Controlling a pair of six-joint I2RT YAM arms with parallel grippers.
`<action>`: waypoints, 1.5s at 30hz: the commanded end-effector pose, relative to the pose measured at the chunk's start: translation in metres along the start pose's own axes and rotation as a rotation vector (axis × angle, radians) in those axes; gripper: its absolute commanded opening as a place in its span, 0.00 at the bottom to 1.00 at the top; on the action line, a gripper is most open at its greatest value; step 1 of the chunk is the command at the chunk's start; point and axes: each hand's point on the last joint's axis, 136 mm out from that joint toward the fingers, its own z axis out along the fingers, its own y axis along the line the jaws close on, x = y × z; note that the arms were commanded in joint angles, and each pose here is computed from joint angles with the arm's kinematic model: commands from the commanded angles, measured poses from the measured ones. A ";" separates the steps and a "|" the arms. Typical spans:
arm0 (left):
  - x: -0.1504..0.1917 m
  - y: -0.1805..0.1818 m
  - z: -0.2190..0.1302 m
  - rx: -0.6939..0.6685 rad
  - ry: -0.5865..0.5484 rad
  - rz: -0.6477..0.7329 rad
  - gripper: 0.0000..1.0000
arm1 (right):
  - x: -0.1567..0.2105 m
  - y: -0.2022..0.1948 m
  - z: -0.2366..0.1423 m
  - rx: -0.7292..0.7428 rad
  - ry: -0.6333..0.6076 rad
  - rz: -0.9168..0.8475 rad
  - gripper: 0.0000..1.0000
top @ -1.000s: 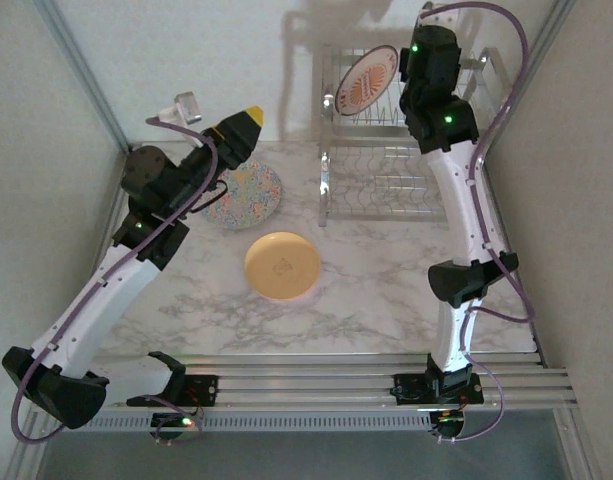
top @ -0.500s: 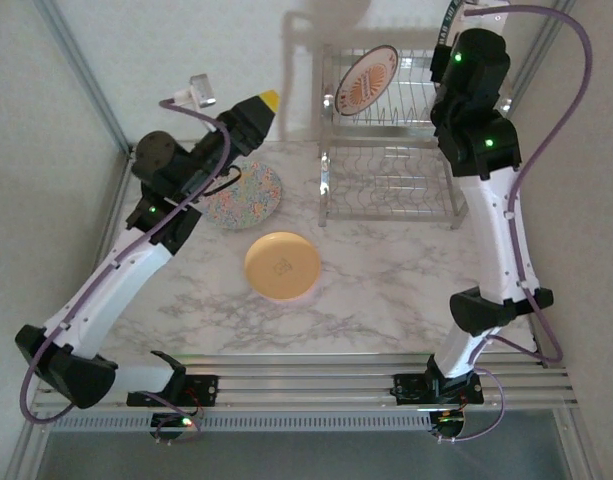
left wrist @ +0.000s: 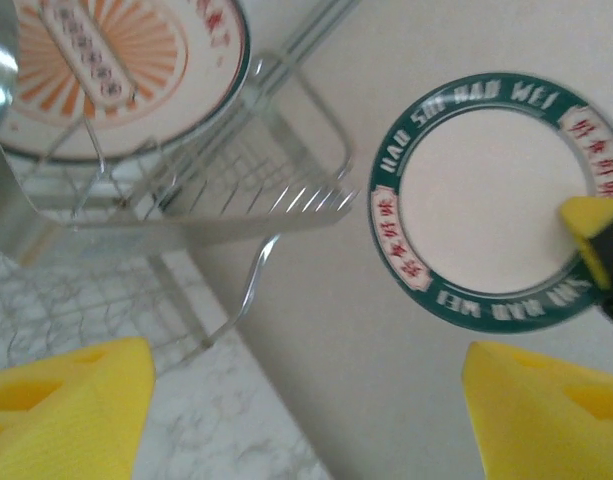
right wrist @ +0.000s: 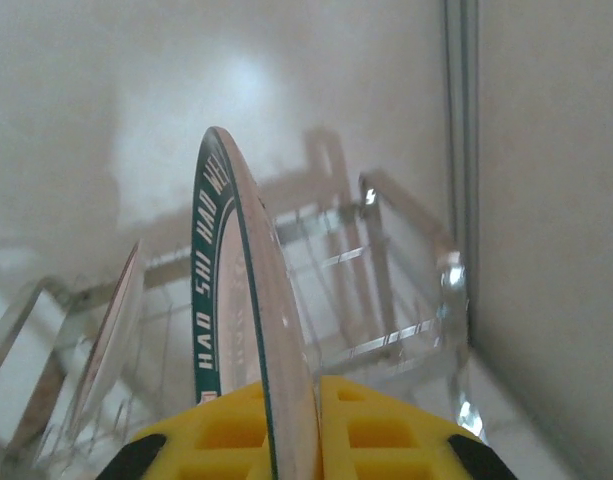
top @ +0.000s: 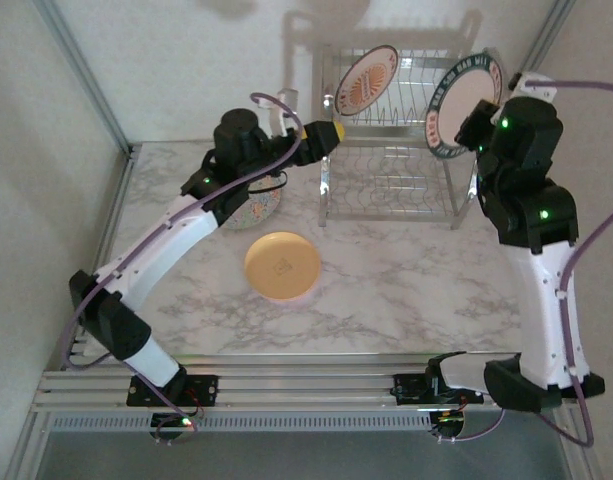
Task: Unload the plates from the dish rack
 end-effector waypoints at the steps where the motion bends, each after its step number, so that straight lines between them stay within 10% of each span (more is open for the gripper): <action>1: 0.028 -0.004 0.010 -0.004 0.134 0.053 0.80 | 0.023 0.010 -0.013 -0.124 0.082 0.178 0.00; 26: 0.095 0.058 0.034 -0.136 0.362 -0.088 0.72 | 0.145 0.053 -0.003 -0.454 0.429 0.591 0.00; 45: 0.086 0.044 0.026 -0.007 0.327 -0.215 0.00 | 0.193 0.065 0.012 -0.533 0.601 0.671 0.00</action>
